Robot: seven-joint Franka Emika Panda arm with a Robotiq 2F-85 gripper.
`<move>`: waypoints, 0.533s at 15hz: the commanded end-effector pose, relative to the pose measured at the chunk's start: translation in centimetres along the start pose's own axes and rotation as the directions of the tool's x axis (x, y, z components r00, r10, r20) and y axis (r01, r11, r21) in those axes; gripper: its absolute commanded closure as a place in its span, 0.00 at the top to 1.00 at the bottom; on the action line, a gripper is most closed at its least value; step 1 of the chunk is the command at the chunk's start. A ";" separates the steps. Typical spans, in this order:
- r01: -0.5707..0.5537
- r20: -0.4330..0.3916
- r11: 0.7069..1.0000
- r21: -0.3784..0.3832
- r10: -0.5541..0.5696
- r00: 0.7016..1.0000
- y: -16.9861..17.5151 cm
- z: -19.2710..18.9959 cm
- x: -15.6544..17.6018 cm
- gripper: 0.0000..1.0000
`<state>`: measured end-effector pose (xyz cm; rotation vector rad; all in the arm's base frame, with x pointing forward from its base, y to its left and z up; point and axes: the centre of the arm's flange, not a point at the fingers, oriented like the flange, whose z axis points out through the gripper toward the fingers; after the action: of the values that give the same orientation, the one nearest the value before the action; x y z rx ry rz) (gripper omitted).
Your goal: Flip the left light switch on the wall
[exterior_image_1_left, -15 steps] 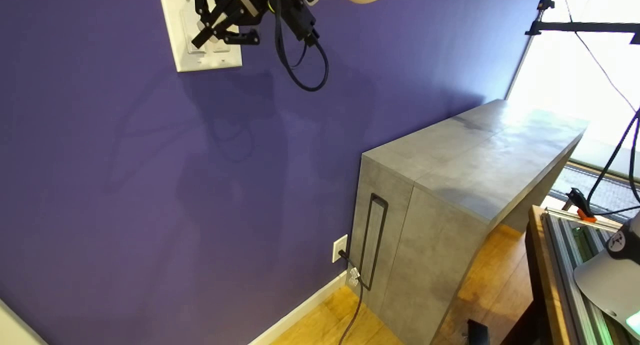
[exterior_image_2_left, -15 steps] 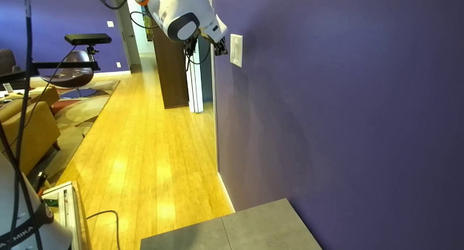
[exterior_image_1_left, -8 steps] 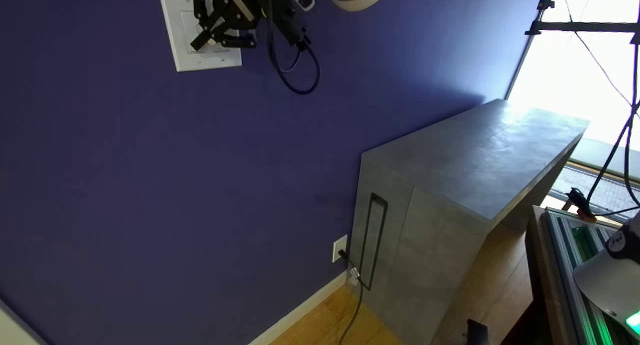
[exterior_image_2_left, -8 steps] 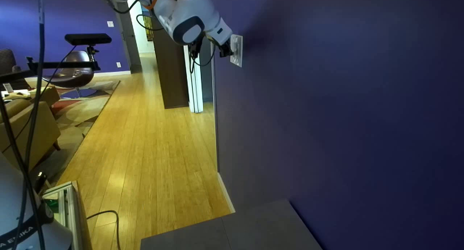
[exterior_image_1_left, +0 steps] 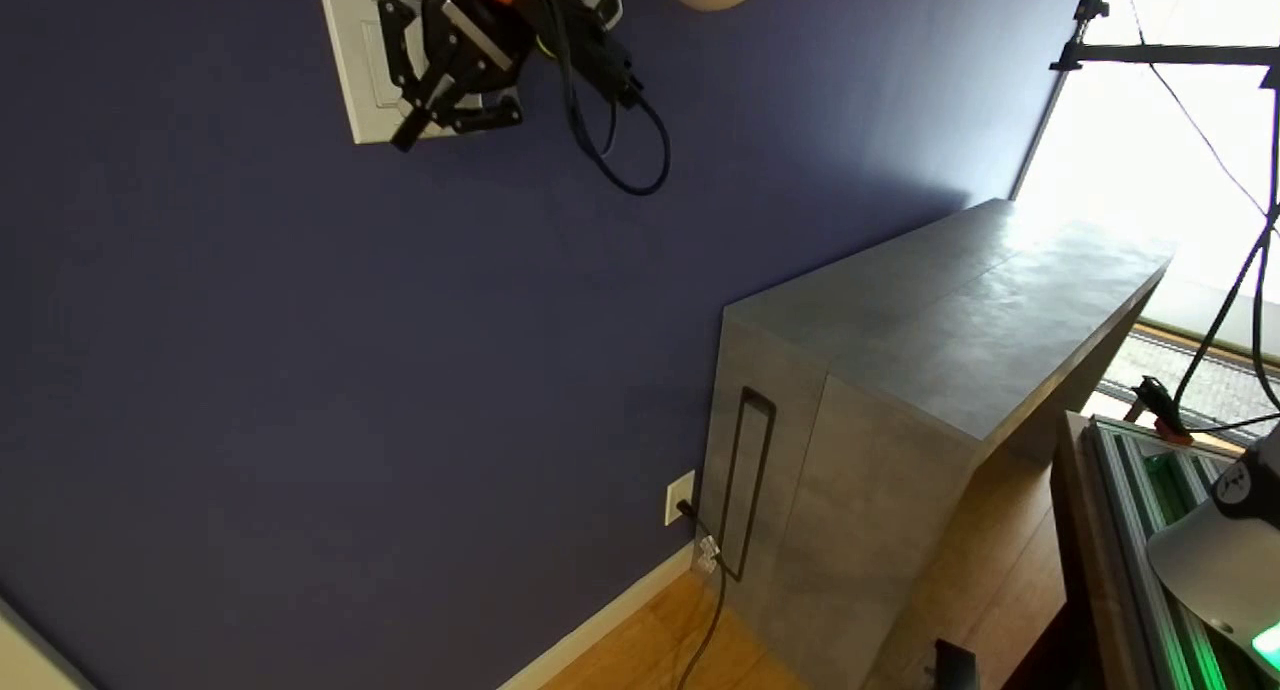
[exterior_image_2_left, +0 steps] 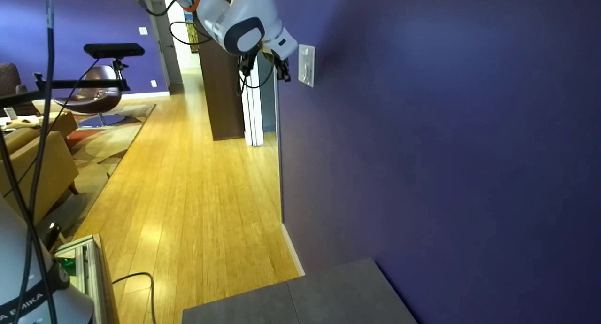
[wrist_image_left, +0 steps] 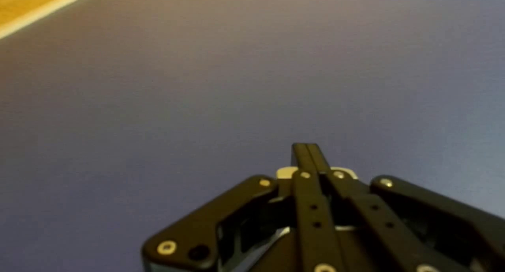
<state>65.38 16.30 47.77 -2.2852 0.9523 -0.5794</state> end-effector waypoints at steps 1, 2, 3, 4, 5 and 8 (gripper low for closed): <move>0.101 0.127 0.985 -0.139 -0.083 0.988 -1.0 -5.0 -3.1 0.29; 0.142 0.166 0.975 -0.171 -0.114 0.980 -1.1 -6.7 -3.9 0.30; 0.185 0.205 0.962 -0.199 -0.144 0.968 -1.1 -8.7 -5.1 0.37; 0.225 0.247 0.948 -0.223 -0.168 0.954 -1.3 -10.5 -6.2 0.43; 0.267 0.282 0.931 -0.248 -0.194 0.939 -1.4 -12.5 -7.3 0.51; 0.384 0.396 0.867 -0.319 -0.246 0.885 -1.2 -19.0 -10.1 0.71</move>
<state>54.49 18.68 56.86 -2.6871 0.6683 -0.1803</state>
